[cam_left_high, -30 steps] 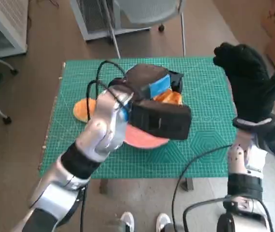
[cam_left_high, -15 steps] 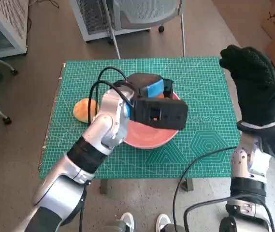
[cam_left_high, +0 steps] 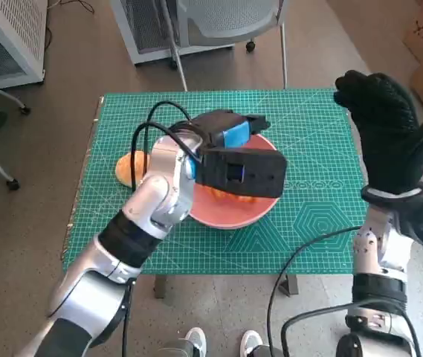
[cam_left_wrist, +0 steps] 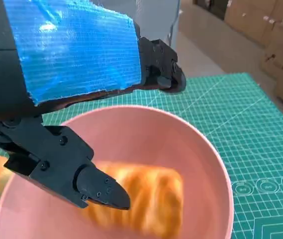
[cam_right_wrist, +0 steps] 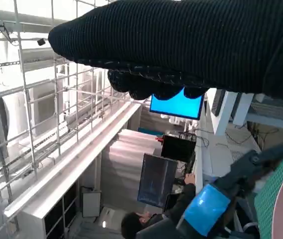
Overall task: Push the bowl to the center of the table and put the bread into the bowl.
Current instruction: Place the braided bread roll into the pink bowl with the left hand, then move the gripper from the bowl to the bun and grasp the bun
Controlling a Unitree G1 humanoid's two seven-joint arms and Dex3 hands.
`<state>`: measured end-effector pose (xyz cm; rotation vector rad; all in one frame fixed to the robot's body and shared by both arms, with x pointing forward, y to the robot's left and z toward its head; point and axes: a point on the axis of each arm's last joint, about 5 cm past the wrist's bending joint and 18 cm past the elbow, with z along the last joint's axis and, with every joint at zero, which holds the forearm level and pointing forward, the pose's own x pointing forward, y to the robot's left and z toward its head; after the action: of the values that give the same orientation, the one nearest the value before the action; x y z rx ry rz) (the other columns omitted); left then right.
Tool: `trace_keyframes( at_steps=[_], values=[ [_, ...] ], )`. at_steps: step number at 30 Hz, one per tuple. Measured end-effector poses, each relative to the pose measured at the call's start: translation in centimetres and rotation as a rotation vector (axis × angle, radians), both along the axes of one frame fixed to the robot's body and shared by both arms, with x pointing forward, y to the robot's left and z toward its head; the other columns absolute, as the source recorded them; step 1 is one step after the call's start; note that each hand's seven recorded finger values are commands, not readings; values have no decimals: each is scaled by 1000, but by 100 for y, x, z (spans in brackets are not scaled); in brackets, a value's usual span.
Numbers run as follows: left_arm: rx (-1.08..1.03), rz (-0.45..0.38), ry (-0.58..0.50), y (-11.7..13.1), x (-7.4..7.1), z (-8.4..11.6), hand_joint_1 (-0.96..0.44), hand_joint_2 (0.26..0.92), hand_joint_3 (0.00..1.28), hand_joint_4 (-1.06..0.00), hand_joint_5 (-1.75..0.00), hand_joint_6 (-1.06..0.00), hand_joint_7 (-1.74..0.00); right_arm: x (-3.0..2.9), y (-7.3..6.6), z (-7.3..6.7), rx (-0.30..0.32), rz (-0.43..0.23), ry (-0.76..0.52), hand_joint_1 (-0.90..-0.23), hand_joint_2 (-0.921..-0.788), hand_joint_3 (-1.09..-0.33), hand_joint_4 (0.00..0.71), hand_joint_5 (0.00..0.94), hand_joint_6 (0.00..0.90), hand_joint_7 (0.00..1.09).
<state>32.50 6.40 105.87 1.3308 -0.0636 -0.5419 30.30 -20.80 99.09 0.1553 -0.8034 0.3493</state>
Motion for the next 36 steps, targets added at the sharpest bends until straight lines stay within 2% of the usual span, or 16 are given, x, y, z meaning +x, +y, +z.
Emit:
trace_keyframes(
  at_steps=[6,13,17,23,26,30,36],
  values=[
    [-22,-6,-35,74,-83,27,-479,724,39,1,1,-100,-119,1,13,-3,-2,2,-4,-649,-921,-753,254,1,354,1],
    [-70,2,-119,343,-276,237,-428,720,15,1,1,-151,-83,2,38,-9,2,7,-9,-652,-921,-754,255,1,349,0],
    [-104,47,-207,619,-420,397,-410,718,7,1,1,-184,-67,0,38,-10,3,6,-11,-656,-921,-753,252,0,348,0],
    [-109,174,-311,1028,-558,545,-400,720,5,1,1,-208,-57,-3,29,-14,6,4,-7,-658,-921,-752,249,0,351,2],
    [-97,253,-300,1143,-574,543,-374,718,3,1,1,-209,-50,-4,23,-15,7,2,-7,-658,-921,-751,248,0,351,2],
    [-33,357,-233,1223,-536,490,-332,710,1,1,1,-209,-41,1,41,-20,9,7,-4,-657,-921,-752,248,0,349,1],
    [22,393,-149,1255,-453,366,-284,697,0,-12,-4,-209,-26,10,70,-44,15,15,7,-649,-921,-758,249,0,348,0]
  ],
)
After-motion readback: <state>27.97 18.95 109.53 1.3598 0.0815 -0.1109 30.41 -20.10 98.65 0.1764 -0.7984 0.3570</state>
